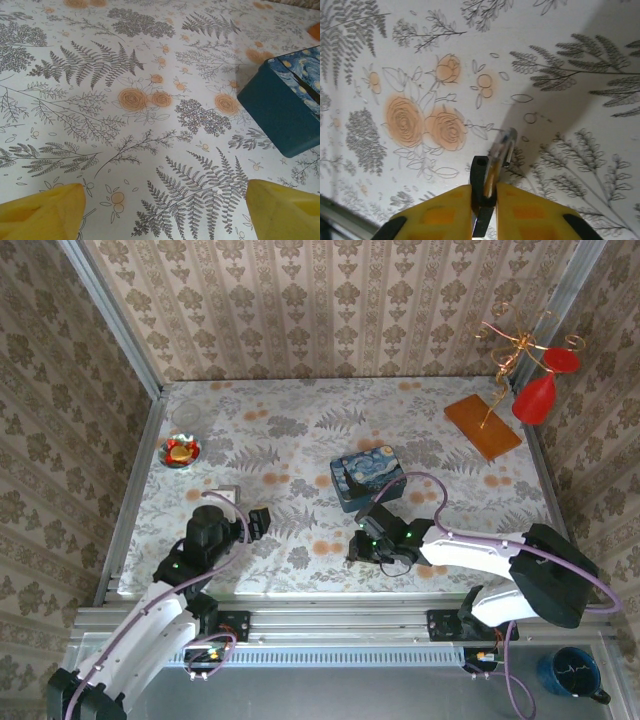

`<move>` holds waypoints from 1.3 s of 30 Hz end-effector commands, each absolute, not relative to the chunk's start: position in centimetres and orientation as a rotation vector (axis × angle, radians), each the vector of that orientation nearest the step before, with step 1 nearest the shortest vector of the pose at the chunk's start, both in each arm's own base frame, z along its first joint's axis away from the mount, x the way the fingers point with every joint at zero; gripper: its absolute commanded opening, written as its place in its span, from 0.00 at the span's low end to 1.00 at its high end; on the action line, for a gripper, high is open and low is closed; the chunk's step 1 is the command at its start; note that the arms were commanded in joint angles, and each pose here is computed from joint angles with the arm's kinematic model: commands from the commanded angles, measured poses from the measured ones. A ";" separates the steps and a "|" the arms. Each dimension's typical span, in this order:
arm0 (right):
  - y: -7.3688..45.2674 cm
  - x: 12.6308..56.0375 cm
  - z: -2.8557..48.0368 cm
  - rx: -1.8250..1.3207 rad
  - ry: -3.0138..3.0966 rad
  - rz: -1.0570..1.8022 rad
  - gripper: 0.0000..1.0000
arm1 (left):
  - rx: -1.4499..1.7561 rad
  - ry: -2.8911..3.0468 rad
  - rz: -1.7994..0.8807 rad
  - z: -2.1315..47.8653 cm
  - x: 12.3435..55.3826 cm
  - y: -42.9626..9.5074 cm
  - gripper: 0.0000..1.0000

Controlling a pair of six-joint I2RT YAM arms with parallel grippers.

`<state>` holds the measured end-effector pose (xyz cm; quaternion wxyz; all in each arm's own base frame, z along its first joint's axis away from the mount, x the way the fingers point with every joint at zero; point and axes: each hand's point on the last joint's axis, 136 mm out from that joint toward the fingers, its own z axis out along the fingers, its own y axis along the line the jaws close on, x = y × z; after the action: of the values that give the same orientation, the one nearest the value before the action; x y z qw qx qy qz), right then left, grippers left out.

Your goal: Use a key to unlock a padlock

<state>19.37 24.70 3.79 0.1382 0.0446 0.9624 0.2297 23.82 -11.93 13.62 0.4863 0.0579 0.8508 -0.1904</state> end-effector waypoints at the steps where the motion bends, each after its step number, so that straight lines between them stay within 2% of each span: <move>1: 22.6 19.2 3.0 0.127 2.812 0.490 0.29 | 0.156 2.050 -0.465 13.6 23.8 -11.9 0.85; 4: 22.0 19.4 3.6 0.121 2.794 0.458 0.42 | 0.154 2.050 -0.463 13.6 23.8 -11.9 0.85; 10: 19.9 19.9 5.6 0.112 2.724 0.376 0.59 | 0.138 2.051 -0.445 13.6 24.1 -11.6 0.89; 14: 18.1 20.7 7.9 0.115 2.651 0.334 0.64 | 0.096 2.055 -0.392 14.1 24.9 -10.9 1.00; 17: 16.4 21.7 10.1 0.145 2.559 0.312 0.65 | 0.060 2.042 -0.327 15.0 25.9 -10.2 1.00; 20: 14.4 23.1 12.6 0.184 2.443 0.289 0.71 | 0.015 2.011 -0.217 16.1 27.3 -9.0 1.00; 26: 9.5 26.2 18.3 0.171 2.136 0.074 0.93 | -0.014 1.844 0.021 18.3 30.8 -7.0 1.00; 33: 5.0 28.3 21.7 0.029 1.846 -0.311 1.00 | 0.036 1.800 0.359 18.1 34.7 -4.4 1.00; 39: 0.2 29.5 17.9 0.116 1.870 -0.443 1.00 | 0.143 1.784 0.332 15.5 36.7 -3.7 1.00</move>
<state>28.64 2.10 16.72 0.5478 0.0366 0.8225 -0.1487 35.46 -3.84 13.83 0.5679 0.0433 0.8092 0.1444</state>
